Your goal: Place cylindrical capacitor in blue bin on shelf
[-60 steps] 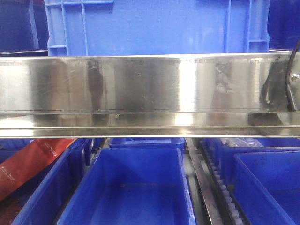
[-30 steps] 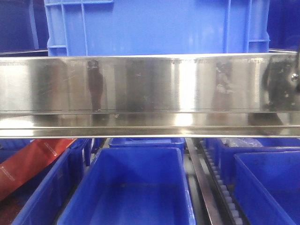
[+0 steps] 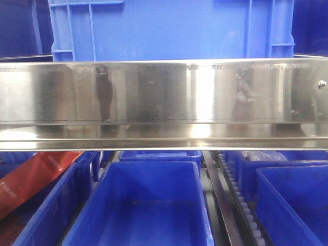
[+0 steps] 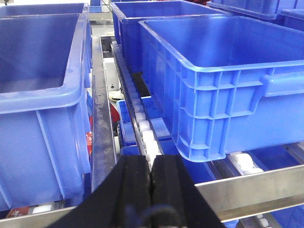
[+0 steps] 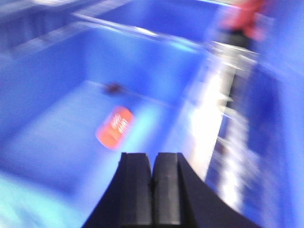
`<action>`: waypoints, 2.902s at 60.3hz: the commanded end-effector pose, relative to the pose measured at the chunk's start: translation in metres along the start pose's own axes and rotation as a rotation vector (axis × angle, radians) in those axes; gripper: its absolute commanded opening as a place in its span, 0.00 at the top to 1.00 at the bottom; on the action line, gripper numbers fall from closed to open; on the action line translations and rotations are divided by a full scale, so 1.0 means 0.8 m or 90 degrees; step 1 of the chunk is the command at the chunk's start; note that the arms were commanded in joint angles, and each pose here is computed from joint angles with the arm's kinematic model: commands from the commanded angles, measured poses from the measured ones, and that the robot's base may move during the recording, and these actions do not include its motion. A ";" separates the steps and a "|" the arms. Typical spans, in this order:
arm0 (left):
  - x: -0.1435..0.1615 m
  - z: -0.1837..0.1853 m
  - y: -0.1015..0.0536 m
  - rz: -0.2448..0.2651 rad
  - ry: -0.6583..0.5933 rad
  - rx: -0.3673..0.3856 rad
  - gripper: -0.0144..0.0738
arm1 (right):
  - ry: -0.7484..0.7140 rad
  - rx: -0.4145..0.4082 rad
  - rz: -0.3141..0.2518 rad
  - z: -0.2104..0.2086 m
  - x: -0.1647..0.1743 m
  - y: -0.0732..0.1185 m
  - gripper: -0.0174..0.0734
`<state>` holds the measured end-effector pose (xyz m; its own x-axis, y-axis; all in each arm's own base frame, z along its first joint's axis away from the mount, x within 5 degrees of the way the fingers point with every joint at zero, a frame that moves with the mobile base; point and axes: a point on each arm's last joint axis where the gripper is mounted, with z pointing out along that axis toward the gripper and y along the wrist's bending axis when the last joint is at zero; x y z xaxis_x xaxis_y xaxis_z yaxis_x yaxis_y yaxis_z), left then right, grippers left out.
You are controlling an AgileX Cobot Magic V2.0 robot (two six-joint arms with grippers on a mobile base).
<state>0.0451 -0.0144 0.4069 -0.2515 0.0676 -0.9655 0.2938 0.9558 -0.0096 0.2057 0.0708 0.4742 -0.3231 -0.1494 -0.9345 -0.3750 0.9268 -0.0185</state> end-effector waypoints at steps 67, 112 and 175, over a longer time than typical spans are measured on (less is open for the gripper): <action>0.032 0.036 0.002 0.003 -0.009 -0.010 0.96 | -0.237 0.080 -0.002 -0.122 0.233 0.009 0.98; 0.087 0.019 0.016 0.021 -0.069 -0.140 0.96 | -0.237 0.080 -0.002 -0.122 0.233 0.009 0.98; 0.235 0.074 0.015 0.007 -0.200 -0.108 0.96 | -0.237 0.080 -0.002 -0.122 0.233 0.009 0.98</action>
<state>0.0566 -0.0070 0.2068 0.0208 0.0244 -0.9995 0.1239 0.9919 0.0268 0.0578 0.0170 0.3327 0.0002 -0.0392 -0.9992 -0.2689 0.9624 -0.0378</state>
